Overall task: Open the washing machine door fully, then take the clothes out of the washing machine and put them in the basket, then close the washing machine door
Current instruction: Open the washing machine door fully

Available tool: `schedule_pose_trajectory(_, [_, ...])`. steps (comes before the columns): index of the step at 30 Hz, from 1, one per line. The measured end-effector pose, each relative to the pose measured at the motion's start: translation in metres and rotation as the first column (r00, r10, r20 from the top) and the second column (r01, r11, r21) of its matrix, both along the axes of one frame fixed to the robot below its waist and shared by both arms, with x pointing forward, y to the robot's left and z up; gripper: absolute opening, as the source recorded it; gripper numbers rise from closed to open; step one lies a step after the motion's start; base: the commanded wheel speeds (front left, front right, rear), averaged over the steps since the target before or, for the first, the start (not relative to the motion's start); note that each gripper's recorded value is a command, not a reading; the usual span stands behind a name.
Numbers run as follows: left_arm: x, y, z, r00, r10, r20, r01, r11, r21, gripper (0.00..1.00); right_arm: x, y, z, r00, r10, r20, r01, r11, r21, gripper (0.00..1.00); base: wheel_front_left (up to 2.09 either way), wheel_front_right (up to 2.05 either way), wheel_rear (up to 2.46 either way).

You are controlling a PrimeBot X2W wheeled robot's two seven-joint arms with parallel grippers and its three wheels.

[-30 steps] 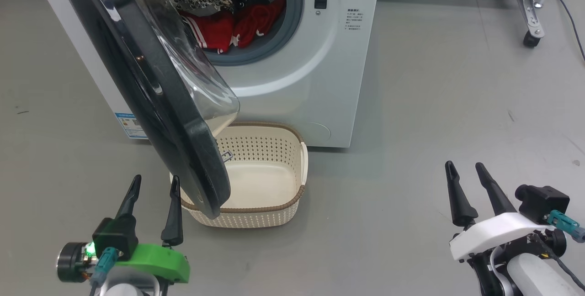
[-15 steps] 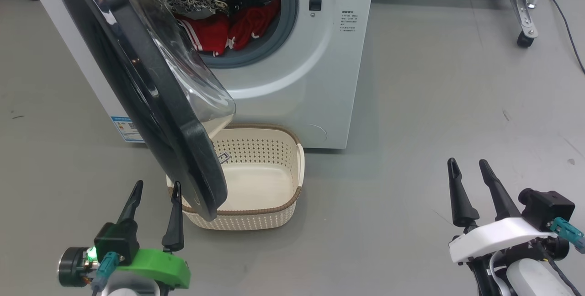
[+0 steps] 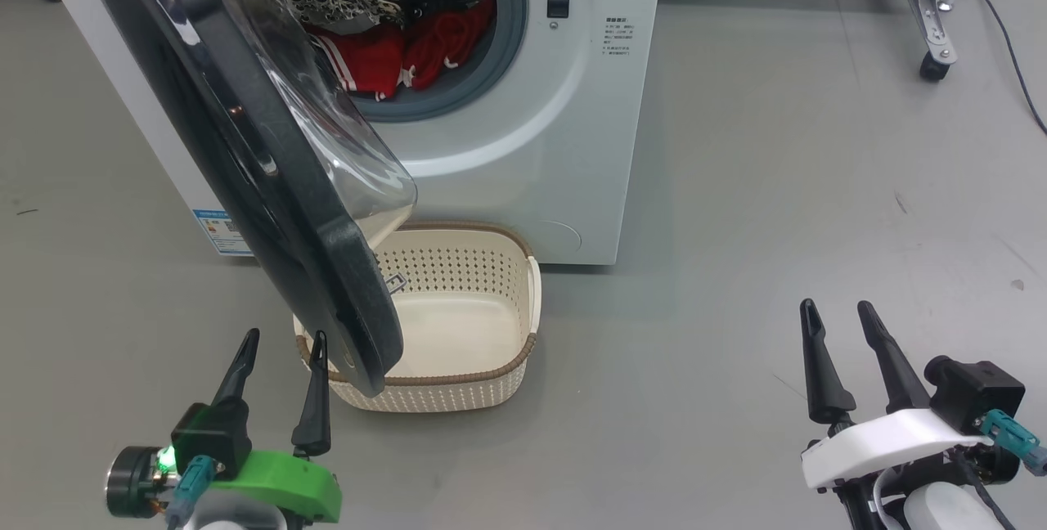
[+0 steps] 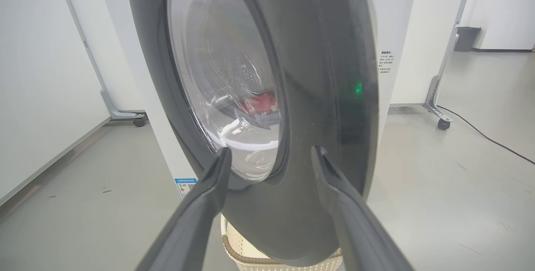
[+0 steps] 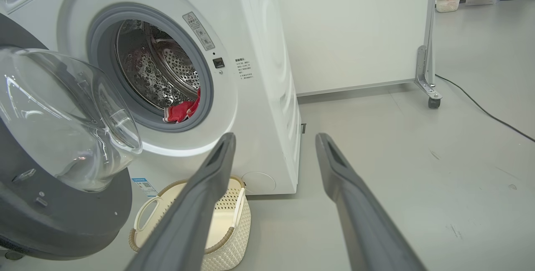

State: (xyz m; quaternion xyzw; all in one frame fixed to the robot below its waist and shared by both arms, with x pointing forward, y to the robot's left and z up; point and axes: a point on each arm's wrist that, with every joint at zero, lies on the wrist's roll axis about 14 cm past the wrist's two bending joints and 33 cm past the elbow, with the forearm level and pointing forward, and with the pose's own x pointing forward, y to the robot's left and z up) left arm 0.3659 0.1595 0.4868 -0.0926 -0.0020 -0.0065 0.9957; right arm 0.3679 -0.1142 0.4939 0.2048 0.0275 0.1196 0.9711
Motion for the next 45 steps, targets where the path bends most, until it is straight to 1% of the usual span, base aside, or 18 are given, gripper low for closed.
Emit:
schedule_pose_trajectory(23, [0.000,0.002,-0.003,1.000,0.001,-0.008,-0.001,1.000,-0.003,1.00,-0.005,0.002,-0.006,1.000,-0.003,-0.004,0.003,1.000,-0.002,1.00,0.00,0.00,0.00])
schedule_pose_trajectory(24, [0.000,0.002,-0.003,1.000,0.001,-0.007,-0.001,1.000,-0.003,0.89,-0.005,0.002,-0.006,1.000,-0.003,-0.003,0.003,1.000,-0.003,1.00,0.00,0.00,0.00])
schedule_pose_trajectory(25, [0.000,0.002,-0.003,1.000,0.001,-0.007,-0.001,1.000,-0.003,0.47,-0.004,0.002,-0.006,1.000,-0.003,-0.003,0.003,1.000,-0.003,1.00,0.00,0.00,0.00])
schedule_pose_trajectory(27, [0.000,0.001,-0.003,1.000,-0.003,-0.007,0.002,1.000,-0.005,0.00,-0.004,0.002,-0.005,1.000,-0.004,-0.003,0.004,1.000,-0.001,1.00,0.00,0.00,0.00])
schedule_pose_trajectory(45, [0.002,0.011,0.002,1.000,0.019,0.011,-0.019,1.000,-0.024,0.00,-0.003,0.005,-0.006,1.000,0.004,0.003,-0.004,1.000,0.002,1.00,0.00,0.00,0.00])
